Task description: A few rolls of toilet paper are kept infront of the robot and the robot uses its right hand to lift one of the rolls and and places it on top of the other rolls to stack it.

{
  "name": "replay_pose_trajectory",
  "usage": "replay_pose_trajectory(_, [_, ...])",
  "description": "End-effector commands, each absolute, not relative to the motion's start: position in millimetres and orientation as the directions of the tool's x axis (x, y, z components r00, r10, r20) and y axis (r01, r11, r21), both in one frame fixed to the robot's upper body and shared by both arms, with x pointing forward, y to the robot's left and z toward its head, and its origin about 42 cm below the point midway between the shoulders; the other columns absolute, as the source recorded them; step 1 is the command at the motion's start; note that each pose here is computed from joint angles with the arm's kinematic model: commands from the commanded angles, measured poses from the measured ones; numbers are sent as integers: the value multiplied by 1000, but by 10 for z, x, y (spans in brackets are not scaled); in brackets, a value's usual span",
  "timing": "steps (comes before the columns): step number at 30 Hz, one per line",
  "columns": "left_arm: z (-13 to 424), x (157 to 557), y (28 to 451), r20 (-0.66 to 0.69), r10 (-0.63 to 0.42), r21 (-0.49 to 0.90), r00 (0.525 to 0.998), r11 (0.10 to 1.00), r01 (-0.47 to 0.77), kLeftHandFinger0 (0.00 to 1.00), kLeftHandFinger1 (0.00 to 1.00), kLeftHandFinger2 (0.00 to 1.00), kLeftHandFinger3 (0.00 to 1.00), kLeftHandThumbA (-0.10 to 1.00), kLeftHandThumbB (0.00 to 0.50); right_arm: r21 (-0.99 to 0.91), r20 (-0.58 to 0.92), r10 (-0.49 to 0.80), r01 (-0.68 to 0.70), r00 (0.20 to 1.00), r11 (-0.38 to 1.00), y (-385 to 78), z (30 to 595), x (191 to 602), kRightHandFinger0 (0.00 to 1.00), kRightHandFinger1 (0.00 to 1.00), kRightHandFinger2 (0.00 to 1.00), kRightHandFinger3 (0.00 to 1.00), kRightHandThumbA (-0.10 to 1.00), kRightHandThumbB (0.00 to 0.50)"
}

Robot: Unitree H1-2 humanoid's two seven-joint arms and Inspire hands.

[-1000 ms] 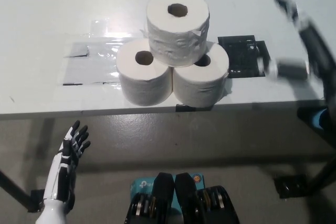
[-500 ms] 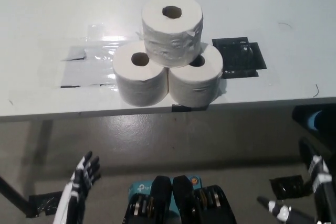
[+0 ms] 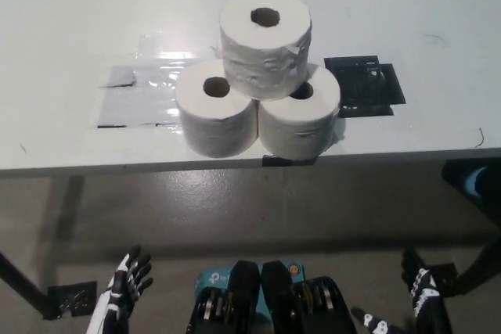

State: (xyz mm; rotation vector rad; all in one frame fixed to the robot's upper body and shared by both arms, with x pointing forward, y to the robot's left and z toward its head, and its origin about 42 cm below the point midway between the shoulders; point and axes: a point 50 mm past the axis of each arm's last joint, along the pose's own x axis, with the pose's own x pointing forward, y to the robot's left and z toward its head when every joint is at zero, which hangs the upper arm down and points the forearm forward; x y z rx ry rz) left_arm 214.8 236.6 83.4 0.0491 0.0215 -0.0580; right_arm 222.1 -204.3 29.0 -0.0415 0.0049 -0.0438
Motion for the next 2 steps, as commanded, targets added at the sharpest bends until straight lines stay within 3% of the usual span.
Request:
replay_pose_trajectory(1, [971, 2198, 2326, 28, -25, 97, 999, 995, 22, 1000, 1000, 1000, 1000, 1000, 155, -67, 127, -80, 89, 989, 994, -2057, 365, 2314, 1000, 1000, 1000, 1000, 1000, 329])
replay_pose_trajectory(2, [973, 2197, 2324, 27, -23, 93, 999, 995, 21, 1000, 1000, 1000, 1000, 1000, 159, -68, 127, -77, 86, 989, 994, -2053, 365, 2314, 1000, 1000, 1000, 1000, 1000, 329])
